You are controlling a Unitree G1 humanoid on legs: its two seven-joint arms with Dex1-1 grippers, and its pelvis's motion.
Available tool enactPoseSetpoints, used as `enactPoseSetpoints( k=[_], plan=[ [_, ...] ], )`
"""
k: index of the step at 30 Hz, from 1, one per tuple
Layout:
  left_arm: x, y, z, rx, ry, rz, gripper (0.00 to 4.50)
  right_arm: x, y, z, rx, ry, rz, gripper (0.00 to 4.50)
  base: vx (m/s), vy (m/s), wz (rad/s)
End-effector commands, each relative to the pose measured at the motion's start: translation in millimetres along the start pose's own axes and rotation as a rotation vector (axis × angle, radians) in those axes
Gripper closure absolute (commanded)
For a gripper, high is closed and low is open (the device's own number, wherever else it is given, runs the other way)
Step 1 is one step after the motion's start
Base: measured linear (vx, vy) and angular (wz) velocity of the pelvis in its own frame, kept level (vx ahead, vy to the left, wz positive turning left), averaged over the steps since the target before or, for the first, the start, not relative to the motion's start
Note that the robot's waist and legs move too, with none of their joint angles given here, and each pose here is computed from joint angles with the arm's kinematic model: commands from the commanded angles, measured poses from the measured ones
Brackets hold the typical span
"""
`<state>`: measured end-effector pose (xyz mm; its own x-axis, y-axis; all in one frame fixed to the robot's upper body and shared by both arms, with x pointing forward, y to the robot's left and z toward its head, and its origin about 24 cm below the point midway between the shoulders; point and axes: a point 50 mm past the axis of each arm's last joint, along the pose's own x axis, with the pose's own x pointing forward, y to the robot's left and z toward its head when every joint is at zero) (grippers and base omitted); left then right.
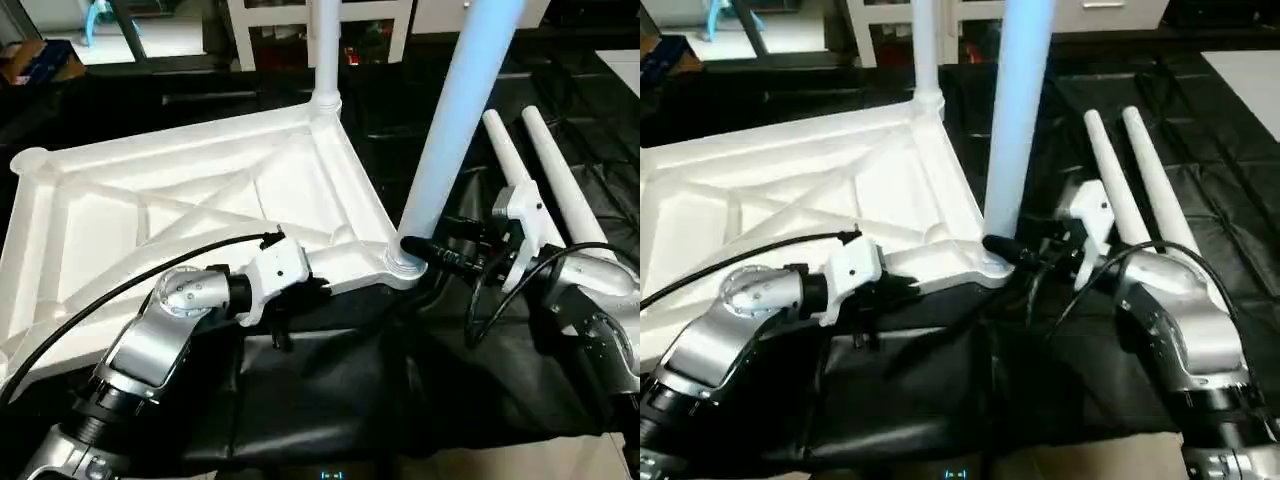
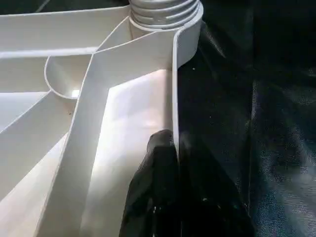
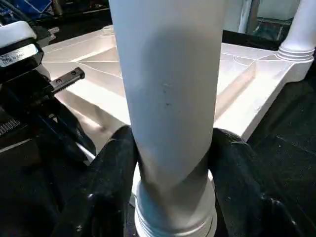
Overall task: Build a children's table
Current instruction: Rotate leg to tighten
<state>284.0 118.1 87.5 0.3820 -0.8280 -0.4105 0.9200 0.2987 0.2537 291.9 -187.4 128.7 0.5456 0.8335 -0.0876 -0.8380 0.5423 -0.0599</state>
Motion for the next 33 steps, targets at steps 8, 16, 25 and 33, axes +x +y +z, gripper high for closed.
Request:
enactPoseSetpoints(
  k=[8,16,25,33],
  plan=[
    [6,-16.6,-13.2,-0.047,0.036,-0.079,4.5,4.9,-4.4,-7.9,0.036,0.017,-0.086,2.63,0.0,0.0,0.0],
    [49,-23.5,10.8,-0.068,0.023,-0.035,4.5,38.7,-14.9,-42.2,0.239,0.05,-0.632,2.64,0.0,0.0,0.0],
    [73,-26.5,33.0,-0.03,-0.027,-0.033,4.5,71.9,-14.9,-38.9,0.268,-0.013,-0.756,2.64,0.0,0.0,0.0],
    [33,-14.7,3.3,0.003,0.015,-0.034,4.5,29.2,-16.0,-0.4,0.018,-0.091,-0.427,1.92,0.007,0.0,0.0]
  ],
)
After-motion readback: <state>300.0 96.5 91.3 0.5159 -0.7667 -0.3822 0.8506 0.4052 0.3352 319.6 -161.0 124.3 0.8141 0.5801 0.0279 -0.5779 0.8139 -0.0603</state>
